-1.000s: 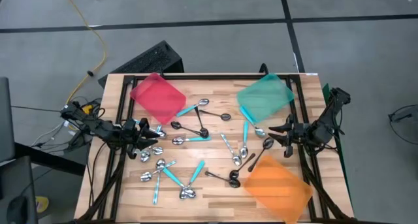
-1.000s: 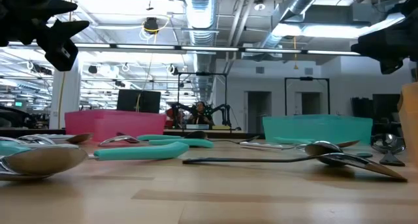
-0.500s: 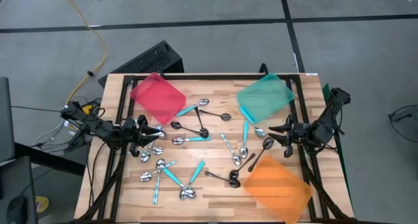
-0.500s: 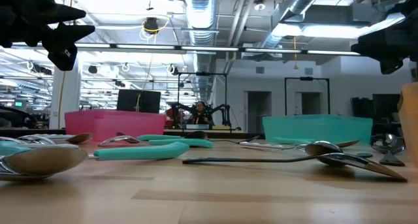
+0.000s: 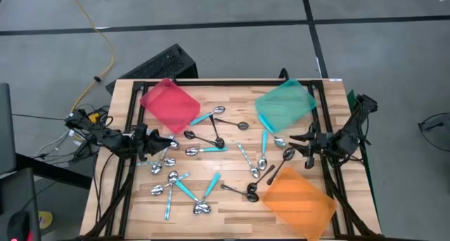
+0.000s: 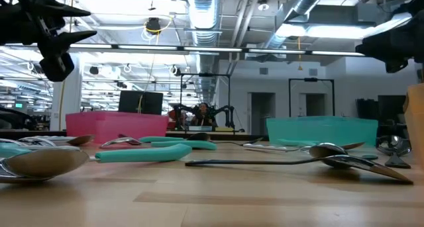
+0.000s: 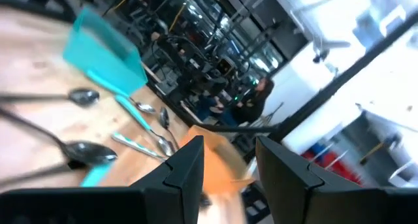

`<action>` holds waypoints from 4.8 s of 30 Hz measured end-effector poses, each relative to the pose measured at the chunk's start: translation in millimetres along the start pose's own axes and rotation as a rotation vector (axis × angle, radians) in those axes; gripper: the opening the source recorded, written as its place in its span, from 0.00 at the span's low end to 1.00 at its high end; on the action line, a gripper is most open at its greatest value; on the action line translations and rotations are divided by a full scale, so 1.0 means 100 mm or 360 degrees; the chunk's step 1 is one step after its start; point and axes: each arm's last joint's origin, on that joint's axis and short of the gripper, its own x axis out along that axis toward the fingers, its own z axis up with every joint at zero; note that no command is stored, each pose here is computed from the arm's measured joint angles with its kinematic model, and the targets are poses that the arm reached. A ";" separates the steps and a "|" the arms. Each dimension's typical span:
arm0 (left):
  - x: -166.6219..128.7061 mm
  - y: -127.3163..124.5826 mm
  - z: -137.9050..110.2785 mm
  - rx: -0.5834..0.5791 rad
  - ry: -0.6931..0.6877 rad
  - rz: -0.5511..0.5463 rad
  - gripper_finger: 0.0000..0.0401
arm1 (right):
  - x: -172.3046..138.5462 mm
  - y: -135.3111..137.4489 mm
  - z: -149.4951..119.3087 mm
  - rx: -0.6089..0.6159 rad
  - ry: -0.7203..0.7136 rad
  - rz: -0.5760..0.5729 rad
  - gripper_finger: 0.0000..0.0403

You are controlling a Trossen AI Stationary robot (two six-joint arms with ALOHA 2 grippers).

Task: Sort silverware by color (type)
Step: Put the black spoon into the orange bin

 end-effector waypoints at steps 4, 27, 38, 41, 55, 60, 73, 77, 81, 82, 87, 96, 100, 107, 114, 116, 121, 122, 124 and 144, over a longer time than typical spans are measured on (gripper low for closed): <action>0.00 0.01 0.01 -0.0109 -0.0059 0.0052 0.31 | 0.01 -0.01 0.00 -0.0301 0.0002 -0.0022 0.36; -0.03 0.09 0.10 -0.0212 -0.0588 0.0482 0.31 | 0.03 -0.04 0.16 0.1263 -0.0161 -0.0002 0.36; -0.04 0.10 0.10 -0.0199 -0.0627 0.0523 0.31 | -0.09 -0.26 1.05 0.1122 -0.0382 0.0159 0.36; -0.04 0.10 0.10 -0.0202 -0.0613 0.0511 0.31 | -0.14 -0.35 1.40 0.0971 -0.0342 0.0047 0.36; -0.03 0.10 0.08 -0.0185 -0.0523 0.0461 0.31 | -0.23 -0.49 1.94 0.0889 0.0655 -0.0336 0.35; -0.03 0.11 0.07 -0.0164 -0.0523 0.0487 0.31 | -0.18 -0.34 1.88 0.0866 0.1210 -0.0396 0.35; -0.03 0.11 0.07 -0.0158 -0.0540 0.0503 0.31 | 0.07 -0.06 1.66 0.0886 0.1754 -0.0539 0.63; -0.03 0.11 0.07 -0.0158 -0.0540 0.0503 0.31 | 0.15 -0.03 1.52 0.0969 0.1848 -0.0701 0.66; -0.03 0.11 0.07 -0.0157 -0.0539 0.0503 0.31 | 0.24 0.01 1.35 0.0952 0.1889 -0.0793 0.66; -0.03 0.11 0.07 -0.0157 -0.0540 0.0503 0.31 | 0.27 0.01 1.31 0.0941 0.1889 -0.0794 0.66; -0.03 0.11 0.07 -0.0157 -0.0539 0.0503 0.31 | 0.41 0.04 1.14 0.0871 0.1919 -0.0794 0.66; -0.03 0.11 0.07 -0.0157 -0.0539 0.0503 0.31 | 0.67 0.02 0.89 0.0796 0.2078 -0.0583 0.66; -0.03 0.11 0.07 -0.0157 -0.0539 0.0503 0.31 | 0.74 -0.04 0.75 0.0760 0.2144 -0.0527 0.66; -0.03 0.11 0.07 -0.0157 -0.0538 0.0503 0.31 | 0.75 -0.19 0.42 0.0773 0.2224 -0.0516 0.66; -0.03 0.11 0.07 -0.0157 -0.0538 0.0502 0.31 | 0.77 -0.29 0.14 0.0822 0.2169 -0.0497 0.66; -0.03 0.11 0.07 -0.0157 -0.0538 0.0502 0.31 | 0.76 -0.31 0.10 0.0824 0.2176 -0.0515 0.66; -0.03 0.11 0.07 -0.0157 -0.0538 0.0502 0.31 | 0.79 -0.37 0.06 0.0797 0.2140 -0.0485 0.66; -0.03 0.11 0.07 -0.0157 -0.0538 0.0502 0.31 | 0.79 -0.38 0.04 0.0806 0.2134 -0.0487 0.66; -0.03 0.11 0.07 -0.0157 -0.0538 0.0502 0.31 | 0.78 -0.40 -0.01 0.0826 0.2133 -0.0497 0.66; -0.03 0.11 0.07 -0.0156 -0.0539 0.0503 0.31 | 0.75 -0.40 -0.24 0.0950 0.2114 -0.0353 0.50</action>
